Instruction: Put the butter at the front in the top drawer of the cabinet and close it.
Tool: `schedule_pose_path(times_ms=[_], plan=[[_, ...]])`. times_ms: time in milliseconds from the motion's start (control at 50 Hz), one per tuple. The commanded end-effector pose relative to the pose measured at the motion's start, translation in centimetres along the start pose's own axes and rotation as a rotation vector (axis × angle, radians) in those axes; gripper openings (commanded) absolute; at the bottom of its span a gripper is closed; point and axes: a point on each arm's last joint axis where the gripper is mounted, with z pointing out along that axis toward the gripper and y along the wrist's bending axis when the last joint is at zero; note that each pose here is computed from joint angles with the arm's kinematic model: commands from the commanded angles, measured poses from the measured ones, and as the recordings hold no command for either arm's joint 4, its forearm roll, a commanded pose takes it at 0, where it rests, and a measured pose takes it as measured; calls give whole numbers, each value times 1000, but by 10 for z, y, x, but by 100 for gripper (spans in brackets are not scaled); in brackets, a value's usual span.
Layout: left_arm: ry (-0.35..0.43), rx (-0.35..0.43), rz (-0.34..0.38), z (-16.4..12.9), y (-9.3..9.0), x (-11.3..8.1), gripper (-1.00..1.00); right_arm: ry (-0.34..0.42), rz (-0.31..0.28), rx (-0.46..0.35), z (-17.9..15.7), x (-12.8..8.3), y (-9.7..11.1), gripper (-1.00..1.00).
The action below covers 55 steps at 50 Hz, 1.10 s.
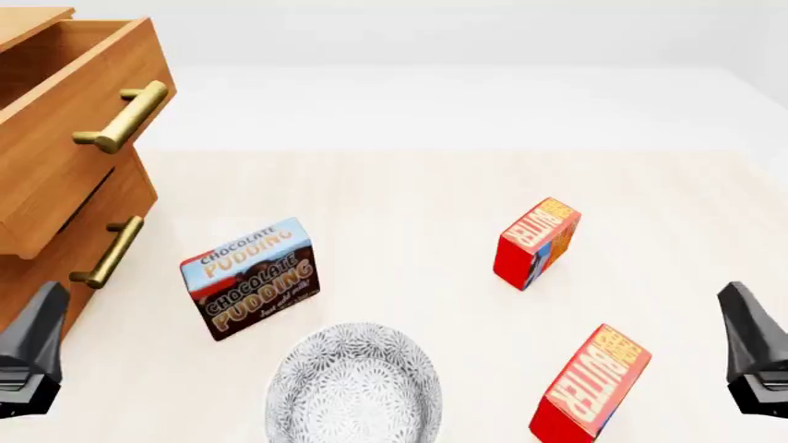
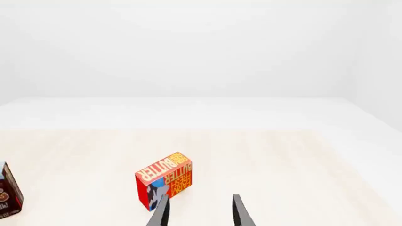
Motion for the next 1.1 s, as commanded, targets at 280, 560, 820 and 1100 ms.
schedule_pose_path(times_ms=[280,560,820,1100], plan=[[0,0,0,0,0,-1,100,0,-2,0,0,-1,0,100],[-22,-17,-85,-1,1,-7,100,0,-2,0,0,-1,0,100],[110,-69,-161,13,4,-46,100,0,-2,0,0,-1,0,100],[225,-82,-159,20,4,-107,100,0,-2,0,0,-1,0,100]])
